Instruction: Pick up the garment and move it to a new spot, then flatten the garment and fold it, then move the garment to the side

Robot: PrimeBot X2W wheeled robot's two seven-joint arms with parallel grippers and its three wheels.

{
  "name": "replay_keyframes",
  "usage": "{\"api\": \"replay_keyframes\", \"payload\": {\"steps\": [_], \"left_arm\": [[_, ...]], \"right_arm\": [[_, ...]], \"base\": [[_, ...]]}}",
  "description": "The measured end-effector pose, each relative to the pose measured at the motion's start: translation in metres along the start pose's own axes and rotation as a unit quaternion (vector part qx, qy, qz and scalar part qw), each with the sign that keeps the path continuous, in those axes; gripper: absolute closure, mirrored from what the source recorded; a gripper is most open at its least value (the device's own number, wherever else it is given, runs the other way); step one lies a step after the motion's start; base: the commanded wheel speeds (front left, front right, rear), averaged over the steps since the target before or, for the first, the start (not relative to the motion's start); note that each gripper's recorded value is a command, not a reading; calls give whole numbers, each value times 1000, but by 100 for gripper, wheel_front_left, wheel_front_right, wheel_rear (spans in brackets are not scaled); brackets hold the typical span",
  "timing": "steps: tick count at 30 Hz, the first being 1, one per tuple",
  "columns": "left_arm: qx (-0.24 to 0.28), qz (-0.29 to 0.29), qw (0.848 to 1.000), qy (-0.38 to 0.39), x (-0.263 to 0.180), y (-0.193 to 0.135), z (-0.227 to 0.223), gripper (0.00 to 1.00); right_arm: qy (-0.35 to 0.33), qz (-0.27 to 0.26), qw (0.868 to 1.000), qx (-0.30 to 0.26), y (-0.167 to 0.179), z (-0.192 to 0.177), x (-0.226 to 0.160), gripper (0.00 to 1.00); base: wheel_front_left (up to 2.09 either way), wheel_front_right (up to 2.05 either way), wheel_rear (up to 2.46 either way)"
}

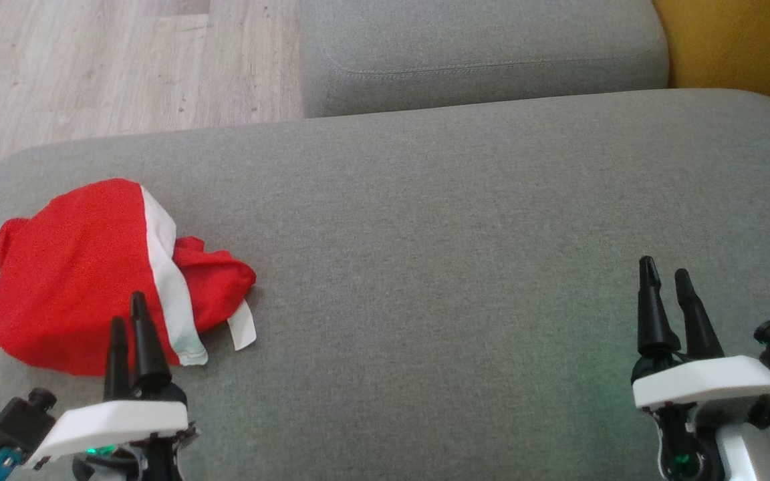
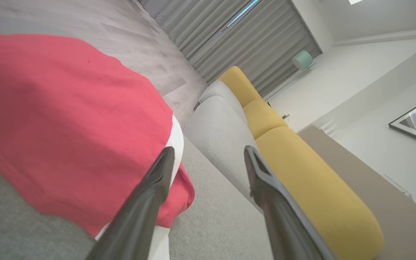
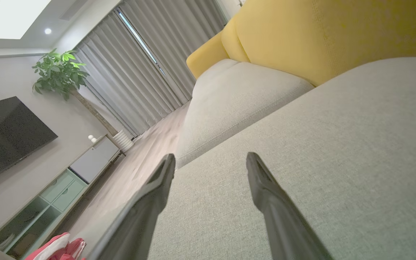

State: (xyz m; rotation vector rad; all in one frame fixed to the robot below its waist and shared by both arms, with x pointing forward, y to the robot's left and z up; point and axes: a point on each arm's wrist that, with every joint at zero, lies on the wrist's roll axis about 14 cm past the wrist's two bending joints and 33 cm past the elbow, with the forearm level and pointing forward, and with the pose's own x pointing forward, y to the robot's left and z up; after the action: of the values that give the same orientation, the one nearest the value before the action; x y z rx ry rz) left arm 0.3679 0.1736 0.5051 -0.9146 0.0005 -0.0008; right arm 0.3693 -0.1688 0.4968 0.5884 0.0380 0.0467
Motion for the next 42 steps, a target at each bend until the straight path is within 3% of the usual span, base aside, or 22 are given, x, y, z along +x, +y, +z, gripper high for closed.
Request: {"api": "replay_keyframes", "payload": {"steps": [21,42], "left_arm": [[154,-42,987,4,0,-23,-12,0],[299,-96,949,4,-2,-45,-30,0]], "right_arm": [[-15,39,989,-142,20,3,1,0],[-37,80,956,-279,41,4,0,0]], "base": [[0,0,0],[0,0,0]]}}
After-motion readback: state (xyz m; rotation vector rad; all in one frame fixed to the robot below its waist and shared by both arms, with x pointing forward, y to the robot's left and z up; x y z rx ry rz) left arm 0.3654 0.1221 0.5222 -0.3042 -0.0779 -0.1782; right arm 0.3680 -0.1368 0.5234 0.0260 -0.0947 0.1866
